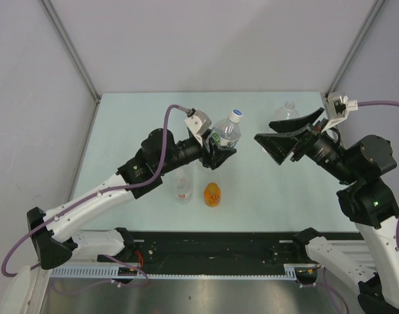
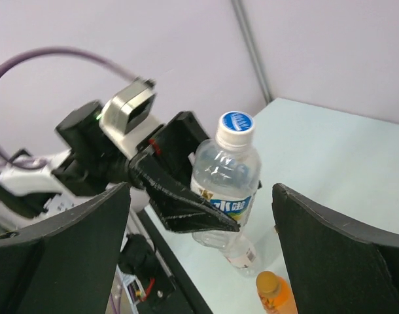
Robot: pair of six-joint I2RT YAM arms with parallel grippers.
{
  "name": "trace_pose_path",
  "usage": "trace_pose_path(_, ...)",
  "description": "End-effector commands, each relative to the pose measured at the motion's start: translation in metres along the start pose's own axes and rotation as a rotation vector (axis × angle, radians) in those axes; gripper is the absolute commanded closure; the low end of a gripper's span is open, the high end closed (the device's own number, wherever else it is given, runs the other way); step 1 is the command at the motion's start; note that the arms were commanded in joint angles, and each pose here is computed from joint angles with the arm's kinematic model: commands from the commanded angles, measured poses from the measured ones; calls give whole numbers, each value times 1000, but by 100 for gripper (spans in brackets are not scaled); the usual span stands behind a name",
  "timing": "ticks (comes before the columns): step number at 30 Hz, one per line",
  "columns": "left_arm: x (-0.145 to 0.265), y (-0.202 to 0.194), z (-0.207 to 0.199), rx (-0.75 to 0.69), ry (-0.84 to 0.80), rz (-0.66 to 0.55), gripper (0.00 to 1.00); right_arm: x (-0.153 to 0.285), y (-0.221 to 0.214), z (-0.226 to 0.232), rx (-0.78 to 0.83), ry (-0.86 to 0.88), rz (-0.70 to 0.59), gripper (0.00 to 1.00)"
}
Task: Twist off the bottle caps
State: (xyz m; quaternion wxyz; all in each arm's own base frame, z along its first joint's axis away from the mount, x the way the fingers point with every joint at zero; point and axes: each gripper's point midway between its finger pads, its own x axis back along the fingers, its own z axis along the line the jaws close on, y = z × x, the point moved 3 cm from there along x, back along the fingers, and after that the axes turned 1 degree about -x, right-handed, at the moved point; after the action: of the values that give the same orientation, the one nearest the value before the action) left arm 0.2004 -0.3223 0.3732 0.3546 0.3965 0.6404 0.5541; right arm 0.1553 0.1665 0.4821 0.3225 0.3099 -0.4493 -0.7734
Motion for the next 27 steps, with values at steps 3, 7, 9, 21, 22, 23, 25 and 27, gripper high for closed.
trace_pose_path(3, 11, 10, 17, -132, 253, -57, 100, -5, 18, -19, -146, -172, -97, 9)
trace_pose_path(7, 8, 4, 9, -206, 303, -46, 100, -14, 10, -31, -198, -213, -77, 11)
trace_pose_path(9, 2, -4, 3, -253, 300, -13, 100, -19, 6, -36, -220, -232, -62, 12)
trace_pose_path(21, -9, -18, -1, -309, 357, 25, 100, -32, -16, -33, -238, -229, -2, 14)
trace_pose_path(22, -9, -17, -2, -309, 357, 23, 100, -33, -18, -33, -237, -230, 5, 16)
trace_pose_path(23, -9, -18, -2, -309, 357, 26, 100, -33, -19, -34, -234, -232, 9, 16)
trace_pose_path(25, -9, -18, -1, -309, 360, 23, 100, -36, -25, -35, -235, -237, 28, 17)
trace_pose_path(27, -9, -17, -1, -308, 359, 22, 100, -37, -30, -39, -234, -251, 41, 18)
